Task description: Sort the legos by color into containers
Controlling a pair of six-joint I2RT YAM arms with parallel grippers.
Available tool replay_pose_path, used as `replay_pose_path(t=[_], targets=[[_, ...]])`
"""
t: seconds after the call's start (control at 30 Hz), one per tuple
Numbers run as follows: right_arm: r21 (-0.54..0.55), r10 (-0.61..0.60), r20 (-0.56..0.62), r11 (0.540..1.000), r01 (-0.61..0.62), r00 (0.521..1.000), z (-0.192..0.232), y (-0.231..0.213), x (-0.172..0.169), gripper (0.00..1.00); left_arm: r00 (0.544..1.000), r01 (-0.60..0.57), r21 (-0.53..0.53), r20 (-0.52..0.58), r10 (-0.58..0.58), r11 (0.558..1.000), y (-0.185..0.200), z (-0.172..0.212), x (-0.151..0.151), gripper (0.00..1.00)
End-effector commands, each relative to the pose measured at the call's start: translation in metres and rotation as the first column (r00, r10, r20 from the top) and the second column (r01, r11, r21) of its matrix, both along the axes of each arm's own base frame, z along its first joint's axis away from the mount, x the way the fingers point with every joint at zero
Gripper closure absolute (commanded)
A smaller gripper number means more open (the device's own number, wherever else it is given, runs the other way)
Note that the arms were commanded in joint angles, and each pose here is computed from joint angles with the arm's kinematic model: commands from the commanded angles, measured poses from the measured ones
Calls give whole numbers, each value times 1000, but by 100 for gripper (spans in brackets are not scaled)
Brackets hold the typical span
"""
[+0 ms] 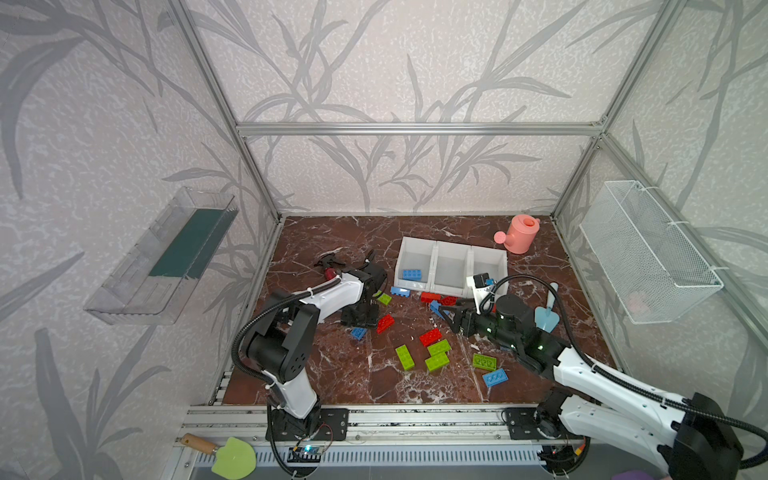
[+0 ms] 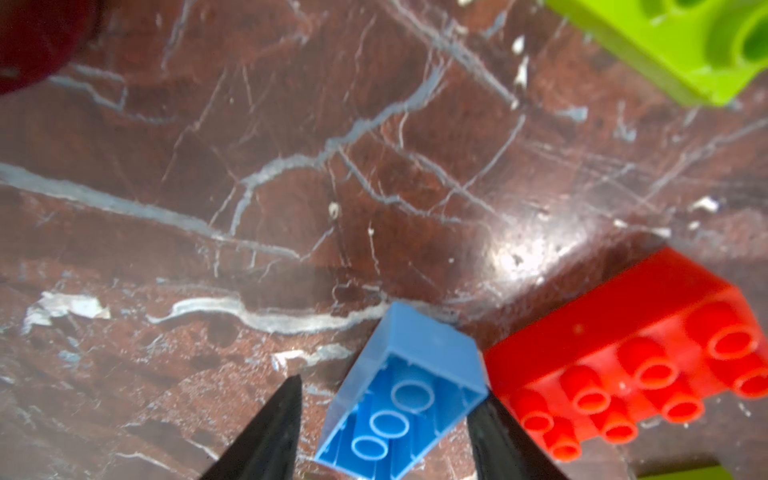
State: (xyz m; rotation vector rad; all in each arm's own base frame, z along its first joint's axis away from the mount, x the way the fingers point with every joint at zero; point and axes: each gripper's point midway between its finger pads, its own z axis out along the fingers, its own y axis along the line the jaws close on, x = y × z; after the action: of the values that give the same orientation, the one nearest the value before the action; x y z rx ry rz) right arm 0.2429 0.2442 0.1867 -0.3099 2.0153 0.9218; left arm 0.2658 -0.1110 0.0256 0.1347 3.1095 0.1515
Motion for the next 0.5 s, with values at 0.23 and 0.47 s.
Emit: replay_pose_path(t=[0.23,0.47], targets=[[-8,-11,-11,1000,10,1000,-8,0,0,24,1000,-5,-11,-9,5,1000,2,0,-4,58],[-20,-16,-15,1000,16,1000,-11,-1,1,24,998,-3,-15,55,4,1000,3,17,2,68]])
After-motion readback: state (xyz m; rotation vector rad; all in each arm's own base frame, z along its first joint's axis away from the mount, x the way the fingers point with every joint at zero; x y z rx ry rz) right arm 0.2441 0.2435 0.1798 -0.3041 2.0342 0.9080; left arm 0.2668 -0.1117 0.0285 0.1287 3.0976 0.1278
